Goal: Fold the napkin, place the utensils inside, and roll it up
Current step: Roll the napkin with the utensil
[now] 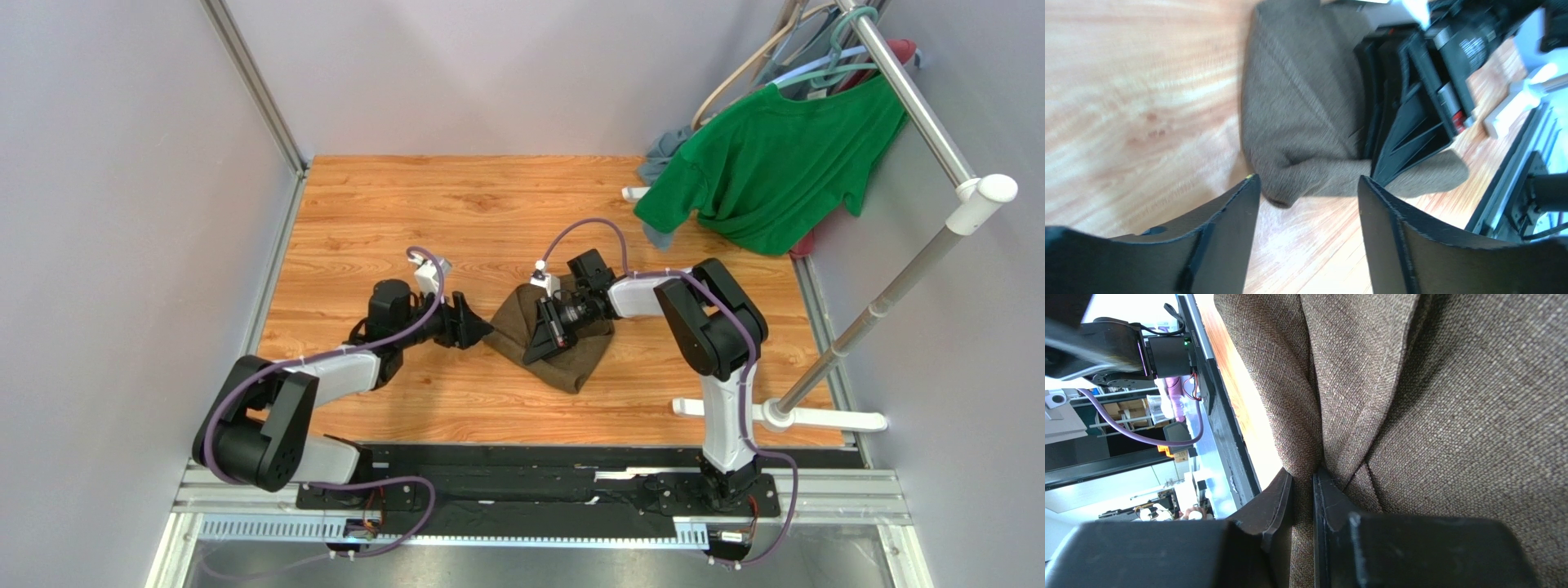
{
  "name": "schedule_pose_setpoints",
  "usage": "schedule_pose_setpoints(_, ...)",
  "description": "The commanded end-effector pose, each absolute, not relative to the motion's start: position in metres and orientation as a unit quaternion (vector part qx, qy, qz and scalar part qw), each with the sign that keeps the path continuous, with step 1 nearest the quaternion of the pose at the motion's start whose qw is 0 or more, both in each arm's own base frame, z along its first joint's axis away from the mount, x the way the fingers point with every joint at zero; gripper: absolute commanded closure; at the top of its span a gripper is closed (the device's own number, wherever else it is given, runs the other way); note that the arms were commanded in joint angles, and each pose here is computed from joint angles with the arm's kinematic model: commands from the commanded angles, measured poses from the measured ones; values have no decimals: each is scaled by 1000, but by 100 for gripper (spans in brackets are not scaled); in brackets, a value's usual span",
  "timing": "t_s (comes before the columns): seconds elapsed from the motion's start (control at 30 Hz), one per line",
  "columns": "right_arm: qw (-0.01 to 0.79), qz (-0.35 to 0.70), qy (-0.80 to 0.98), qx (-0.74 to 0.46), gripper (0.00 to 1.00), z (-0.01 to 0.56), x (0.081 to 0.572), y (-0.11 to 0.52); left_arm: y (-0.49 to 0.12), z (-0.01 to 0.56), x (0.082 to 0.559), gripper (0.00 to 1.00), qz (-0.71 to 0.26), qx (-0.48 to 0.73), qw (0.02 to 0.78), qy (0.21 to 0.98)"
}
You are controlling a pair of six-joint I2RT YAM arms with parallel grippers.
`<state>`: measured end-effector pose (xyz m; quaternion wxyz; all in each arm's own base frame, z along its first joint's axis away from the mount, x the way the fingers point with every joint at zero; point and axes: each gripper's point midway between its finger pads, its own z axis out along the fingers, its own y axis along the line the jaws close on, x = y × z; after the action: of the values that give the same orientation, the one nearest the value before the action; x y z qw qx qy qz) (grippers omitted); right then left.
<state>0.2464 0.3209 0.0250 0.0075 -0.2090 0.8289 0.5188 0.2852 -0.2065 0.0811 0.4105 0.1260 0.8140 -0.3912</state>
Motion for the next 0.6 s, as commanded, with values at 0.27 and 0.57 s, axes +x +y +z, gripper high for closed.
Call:
schedule_pose_setpoints(0.27, 28, 432, 882, -185, 100, -26, 262, 298, -221, 65, 293, 51, -362, 150, 382, 837)
schedule_pose_setpoints(0.57, 31, 428, 884, -184, 97, -26, 264, 298, -231, 52, 303, 66, -358, 149, 348, 854)
